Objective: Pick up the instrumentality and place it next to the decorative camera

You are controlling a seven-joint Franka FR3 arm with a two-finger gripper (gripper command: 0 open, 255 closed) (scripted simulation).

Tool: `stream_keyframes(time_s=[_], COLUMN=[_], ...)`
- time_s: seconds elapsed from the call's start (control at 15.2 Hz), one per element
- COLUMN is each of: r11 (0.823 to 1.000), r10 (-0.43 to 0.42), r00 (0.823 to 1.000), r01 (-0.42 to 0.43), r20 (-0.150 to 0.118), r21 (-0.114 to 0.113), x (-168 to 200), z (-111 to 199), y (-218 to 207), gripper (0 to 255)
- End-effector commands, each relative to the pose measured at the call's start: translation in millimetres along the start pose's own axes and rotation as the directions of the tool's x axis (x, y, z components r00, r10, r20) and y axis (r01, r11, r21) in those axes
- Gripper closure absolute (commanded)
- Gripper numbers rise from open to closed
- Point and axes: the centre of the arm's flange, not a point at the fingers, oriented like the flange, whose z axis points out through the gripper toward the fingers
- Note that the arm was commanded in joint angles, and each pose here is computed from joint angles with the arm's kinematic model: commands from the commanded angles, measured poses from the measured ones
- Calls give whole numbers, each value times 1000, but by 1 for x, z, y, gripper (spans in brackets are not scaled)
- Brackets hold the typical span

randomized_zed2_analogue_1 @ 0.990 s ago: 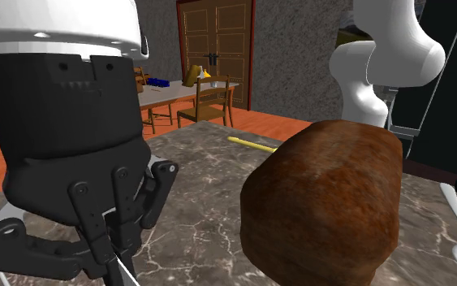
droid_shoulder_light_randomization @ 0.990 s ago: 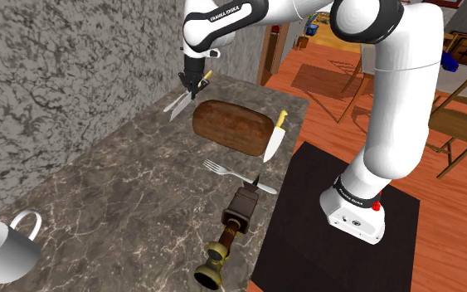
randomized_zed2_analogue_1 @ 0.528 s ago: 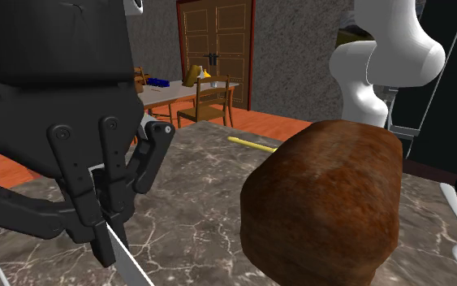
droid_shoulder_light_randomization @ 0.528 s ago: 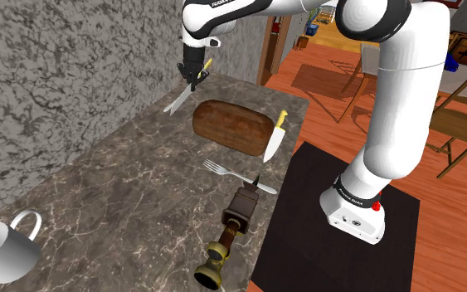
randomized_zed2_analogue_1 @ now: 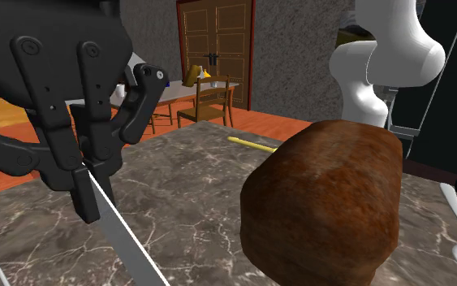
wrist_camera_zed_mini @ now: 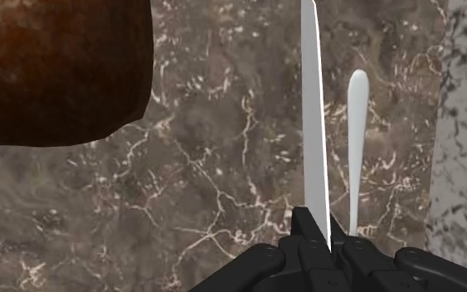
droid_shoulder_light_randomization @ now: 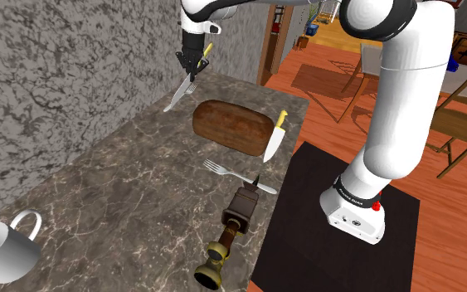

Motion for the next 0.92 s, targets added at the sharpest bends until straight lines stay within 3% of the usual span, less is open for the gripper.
stream_keyframes(time_s=[0.0, 0.86], r11=[1000, 1000], r10=[0, 0], r00=[1000, 1000], r01=[0, 0], r20=[0, 0], r21=[0, 0], x=[-1, -8], z=[-11, -79], y=[-1, -5], gripper=[255, 255])
